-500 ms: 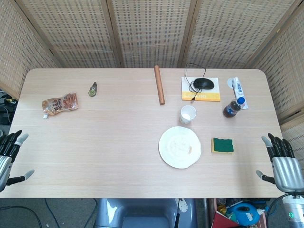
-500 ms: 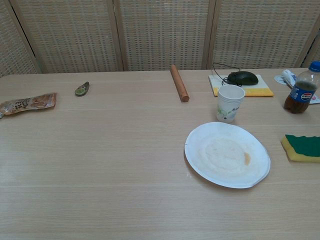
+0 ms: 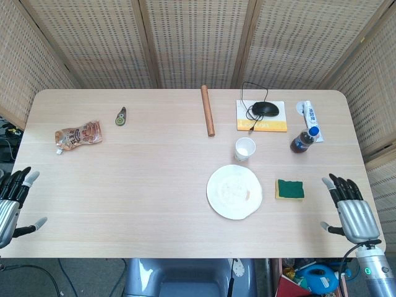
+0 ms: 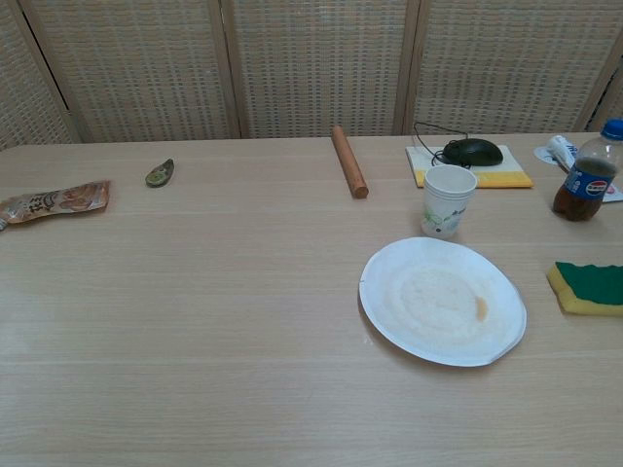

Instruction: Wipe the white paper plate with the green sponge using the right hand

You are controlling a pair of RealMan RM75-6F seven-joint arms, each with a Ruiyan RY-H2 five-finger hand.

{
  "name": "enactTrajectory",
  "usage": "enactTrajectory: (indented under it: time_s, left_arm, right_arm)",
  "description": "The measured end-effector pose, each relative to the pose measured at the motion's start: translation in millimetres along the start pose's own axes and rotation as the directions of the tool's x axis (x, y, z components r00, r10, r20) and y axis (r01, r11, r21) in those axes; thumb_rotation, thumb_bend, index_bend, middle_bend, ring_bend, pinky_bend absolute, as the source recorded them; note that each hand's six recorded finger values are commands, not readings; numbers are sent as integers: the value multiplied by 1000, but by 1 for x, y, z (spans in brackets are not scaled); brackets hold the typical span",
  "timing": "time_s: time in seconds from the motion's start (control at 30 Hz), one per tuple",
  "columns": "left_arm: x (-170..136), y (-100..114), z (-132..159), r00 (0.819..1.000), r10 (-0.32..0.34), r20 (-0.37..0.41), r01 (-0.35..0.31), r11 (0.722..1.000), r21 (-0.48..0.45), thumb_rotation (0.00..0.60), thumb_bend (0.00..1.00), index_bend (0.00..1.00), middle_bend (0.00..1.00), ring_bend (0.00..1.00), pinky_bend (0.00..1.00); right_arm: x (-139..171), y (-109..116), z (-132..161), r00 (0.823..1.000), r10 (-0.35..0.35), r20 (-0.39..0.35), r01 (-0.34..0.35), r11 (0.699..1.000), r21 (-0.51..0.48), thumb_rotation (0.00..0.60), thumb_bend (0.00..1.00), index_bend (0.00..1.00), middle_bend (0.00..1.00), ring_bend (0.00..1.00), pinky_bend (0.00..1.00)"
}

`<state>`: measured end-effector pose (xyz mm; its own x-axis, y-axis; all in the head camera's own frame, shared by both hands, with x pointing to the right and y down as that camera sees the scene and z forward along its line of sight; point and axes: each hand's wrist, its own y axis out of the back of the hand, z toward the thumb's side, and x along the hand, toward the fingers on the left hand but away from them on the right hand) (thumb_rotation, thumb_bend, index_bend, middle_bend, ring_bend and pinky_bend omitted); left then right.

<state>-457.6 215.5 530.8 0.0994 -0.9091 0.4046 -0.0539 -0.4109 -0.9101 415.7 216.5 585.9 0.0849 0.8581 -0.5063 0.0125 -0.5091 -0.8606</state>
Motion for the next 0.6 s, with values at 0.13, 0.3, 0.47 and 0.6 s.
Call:
enactTrajectory:
  time_s: [0.13,0.3,0.47,0.6]
  left_arm:
    - [6,-5,-2,1000,-11,-17,11,1000,10,600,0,0,0,0,0]
    - [14,-11,0,999,-22,-32,23,999,29,600,0,0,0,0,0]
    - [19,-13,-1,999,-24,-49,26,999,34,600,0,0,0,0,0]
    - [20,-12,-4,998,-22,-60,24,999,26,600,0,0,0,0,0]
  right_arm:
    - [-24,-16,7,996,69,-56,-66,997,50,600,0,9,0,0,0]
    - [-63,-39,18,989,111,-98,-97,985,142,600,0,63,14,0,19]
    - [-100,-60,31,987,110,-113,-86,976,202,600,0,93,84,27,147]
    - [-118,-73,40,984,134,-118,-102,965,240,600,0,139,152,99,270]
